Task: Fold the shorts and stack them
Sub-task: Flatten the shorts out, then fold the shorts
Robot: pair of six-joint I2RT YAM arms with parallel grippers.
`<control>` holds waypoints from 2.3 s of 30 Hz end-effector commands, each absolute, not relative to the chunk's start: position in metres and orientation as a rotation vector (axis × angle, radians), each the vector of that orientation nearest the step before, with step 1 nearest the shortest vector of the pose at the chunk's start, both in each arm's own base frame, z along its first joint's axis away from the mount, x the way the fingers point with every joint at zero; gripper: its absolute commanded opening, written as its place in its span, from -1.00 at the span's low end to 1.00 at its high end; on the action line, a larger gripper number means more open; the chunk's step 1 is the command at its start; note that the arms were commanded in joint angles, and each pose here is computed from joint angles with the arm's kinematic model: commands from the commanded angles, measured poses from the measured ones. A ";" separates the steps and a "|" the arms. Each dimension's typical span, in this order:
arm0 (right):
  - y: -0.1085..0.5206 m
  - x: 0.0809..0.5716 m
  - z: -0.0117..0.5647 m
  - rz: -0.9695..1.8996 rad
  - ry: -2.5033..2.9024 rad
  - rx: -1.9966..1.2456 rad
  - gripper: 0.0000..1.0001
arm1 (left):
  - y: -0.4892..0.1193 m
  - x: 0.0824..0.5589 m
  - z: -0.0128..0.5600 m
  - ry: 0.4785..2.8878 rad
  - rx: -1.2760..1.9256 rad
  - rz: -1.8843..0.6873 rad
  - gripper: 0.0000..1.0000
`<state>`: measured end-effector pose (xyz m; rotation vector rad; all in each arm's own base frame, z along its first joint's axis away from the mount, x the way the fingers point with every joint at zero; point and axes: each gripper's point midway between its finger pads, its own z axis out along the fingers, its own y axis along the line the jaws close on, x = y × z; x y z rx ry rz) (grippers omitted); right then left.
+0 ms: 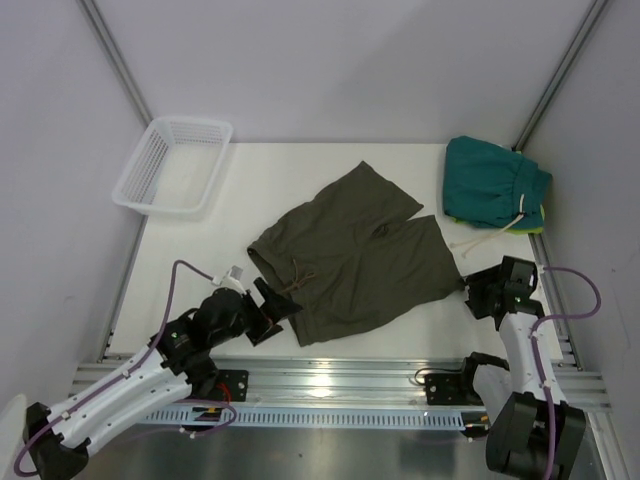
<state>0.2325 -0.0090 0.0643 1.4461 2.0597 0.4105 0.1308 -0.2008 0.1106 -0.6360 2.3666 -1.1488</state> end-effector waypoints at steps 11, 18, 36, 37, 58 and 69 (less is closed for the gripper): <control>-0.010 0.270 0.049 0.463 1.937 1.463 0.16 | -0.187 0.143 0.078 2.238 -0.929 -1.186 0.99; -0.015 0.285 0.029 0.419 1.958 1.493 -0.26 | -0.196 0.138 0.077 2.297 -0.872 -1.147 0.99; -0.033 0.292 0.032 0.362 1.901 1.503 -1.00 | -0.232 0.120 0.051 2.343 -1.005 -1.065 0.99; -0.033 0.293 0.032 0.360 1.902 1.501 -1.00 | -0.232 0.123 0.050 2.333 -1.015 -1.055 0.98; -0.032 0.295 0.036 0.363 1.924 1.458 -1.00 | -0.244 0.112 0.008 2.442 -1.112 -0.918 0.01; -0.036 0.295 0.041 0.324 1.956 1.423 -1.00 | -0.235 0.120 0.018 2.394 -1.078 -0.875 -0.99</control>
